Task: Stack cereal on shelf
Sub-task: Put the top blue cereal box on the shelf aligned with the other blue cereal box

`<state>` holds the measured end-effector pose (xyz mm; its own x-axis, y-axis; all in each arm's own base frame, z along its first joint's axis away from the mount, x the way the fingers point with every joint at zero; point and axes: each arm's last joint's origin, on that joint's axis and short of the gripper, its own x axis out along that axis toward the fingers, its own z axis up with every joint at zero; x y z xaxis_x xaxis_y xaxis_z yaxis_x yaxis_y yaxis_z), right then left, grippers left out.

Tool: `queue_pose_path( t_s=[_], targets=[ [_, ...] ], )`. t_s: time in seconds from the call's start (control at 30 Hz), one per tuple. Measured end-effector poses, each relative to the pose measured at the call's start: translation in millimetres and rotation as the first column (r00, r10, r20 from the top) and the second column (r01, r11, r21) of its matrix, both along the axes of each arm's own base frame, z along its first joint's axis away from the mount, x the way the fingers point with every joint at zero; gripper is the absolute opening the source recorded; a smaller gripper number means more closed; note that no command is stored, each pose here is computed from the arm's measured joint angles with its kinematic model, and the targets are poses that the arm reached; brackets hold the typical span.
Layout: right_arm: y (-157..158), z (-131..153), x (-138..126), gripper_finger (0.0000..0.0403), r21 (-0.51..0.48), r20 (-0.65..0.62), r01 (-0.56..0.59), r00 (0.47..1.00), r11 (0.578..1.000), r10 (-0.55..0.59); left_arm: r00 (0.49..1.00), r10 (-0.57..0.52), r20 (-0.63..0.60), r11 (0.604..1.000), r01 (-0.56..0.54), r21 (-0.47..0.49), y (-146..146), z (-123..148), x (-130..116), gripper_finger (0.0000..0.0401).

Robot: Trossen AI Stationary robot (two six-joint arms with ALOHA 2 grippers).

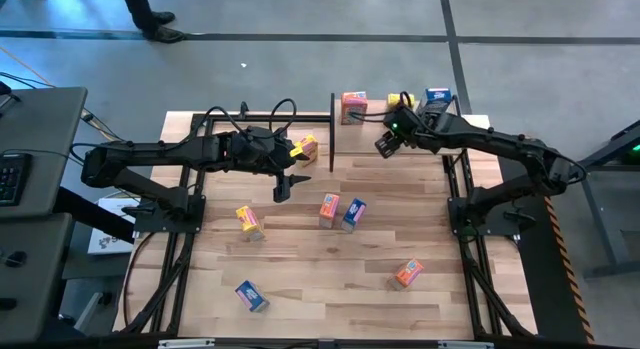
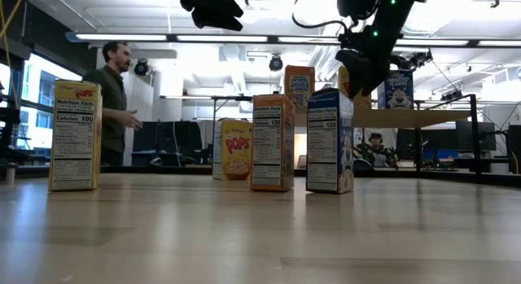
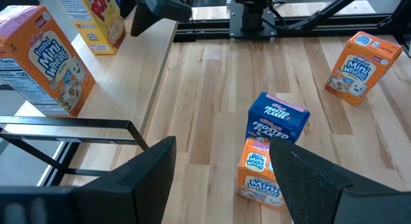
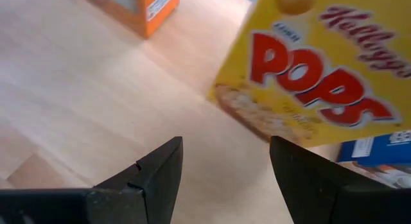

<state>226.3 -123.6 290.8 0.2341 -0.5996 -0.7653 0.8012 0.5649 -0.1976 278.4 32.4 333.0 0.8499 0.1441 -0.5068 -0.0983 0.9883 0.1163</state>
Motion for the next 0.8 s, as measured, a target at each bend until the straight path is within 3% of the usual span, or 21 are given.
queue_pose_path(
  t_s=[0.33,0.5,0.63,0.8],
  targets=[
    [18.5,2.9,7.9,0.0226,0.035,0.002,-0.096,0.995,0.995,0.096,1.000,0.000,0.000,1.000,0.000,0.000,0.0,0.0,0.0,0.0241],
    [28.2,22.4,14.4,0.0226,0.044,0.028,-0.229,0.973,0.972,0.228,1.000,0.000,0.000,1.000,0.000,0.001,0.0,0.0,0.0,0.0241],
    [35.9,41.5,19.8,0.0226,0.037,0.049,-0.400,0.916,0.916,0.398,1.000,0.000,0.000,1.000,0.000,0.001,0.0,0.0,0.0,0.0241],
    [45.8,62.9,23.6,0.0226,0.038,0.109,-0.590,0.805,0.806,0.584,1.000,0.000,0.000,1.000,0.000,0.001,0.0,0.0,0.0,0.0241]
  ],
)
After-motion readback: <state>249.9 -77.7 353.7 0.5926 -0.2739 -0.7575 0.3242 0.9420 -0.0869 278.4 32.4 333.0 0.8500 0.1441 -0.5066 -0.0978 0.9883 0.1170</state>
